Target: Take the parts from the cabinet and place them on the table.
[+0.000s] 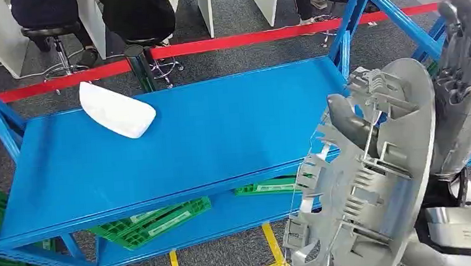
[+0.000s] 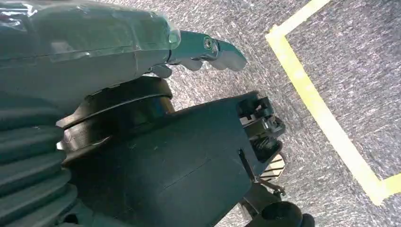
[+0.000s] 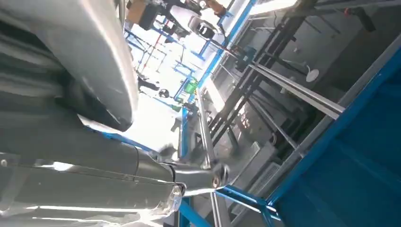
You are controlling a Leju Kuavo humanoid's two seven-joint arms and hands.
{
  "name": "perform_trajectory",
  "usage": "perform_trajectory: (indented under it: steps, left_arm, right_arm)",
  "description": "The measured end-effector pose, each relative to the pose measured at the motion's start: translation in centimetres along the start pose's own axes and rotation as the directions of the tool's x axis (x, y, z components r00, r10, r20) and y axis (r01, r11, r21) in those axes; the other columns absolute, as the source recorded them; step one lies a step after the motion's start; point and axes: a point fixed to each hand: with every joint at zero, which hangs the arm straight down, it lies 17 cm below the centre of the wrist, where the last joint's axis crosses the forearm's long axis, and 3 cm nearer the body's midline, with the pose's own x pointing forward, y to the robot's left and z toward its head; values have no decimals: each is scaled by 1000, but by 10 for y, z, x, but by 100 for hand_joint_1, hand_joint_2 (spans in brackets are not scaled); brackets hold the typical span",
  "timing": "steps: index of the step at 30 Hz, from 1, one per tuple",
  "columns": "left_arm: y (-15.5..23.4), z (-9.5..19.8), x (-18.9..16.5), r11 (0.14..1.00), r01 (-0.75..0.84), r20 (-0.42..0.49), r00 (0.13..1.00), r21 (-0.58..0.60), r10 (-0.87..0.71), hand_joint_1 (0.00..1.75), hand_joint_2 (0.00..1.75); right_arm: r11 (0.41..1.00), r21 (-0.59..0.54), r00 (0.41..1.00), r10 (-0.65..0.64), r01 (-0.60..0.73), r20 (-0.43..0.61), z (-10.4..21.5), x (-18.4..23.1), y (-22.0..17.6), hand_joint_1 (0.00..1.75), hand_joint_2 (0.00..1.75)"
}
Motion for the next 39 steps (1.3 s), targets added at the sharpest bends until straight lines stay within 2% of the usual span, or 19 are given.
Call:
perform_trajectory:
  steps: [36, 37, 39]
  left_arm:
    - [0, 0, 3, 1000, 0, 18, 1000, 0, 0, 0, 175]
    - [0, 0, 3, 1000, 0, 18, 1000, 0, 0, 0, 175]
    - [0, 0, 3, 1000, 0, 18, 1000, 0, 0, 0, 175]
  right_arm:
    - [1000, 1, 1000, 0, 0, 0, 0, 0, 0, 0, 175]
    - [1000, 1, 1000, 0, 0, -1, 1, 0, 0, 175, 175]
    - [1000, 1, 1000, 0, 0, -1, 1, 0, 0, 175, 175]
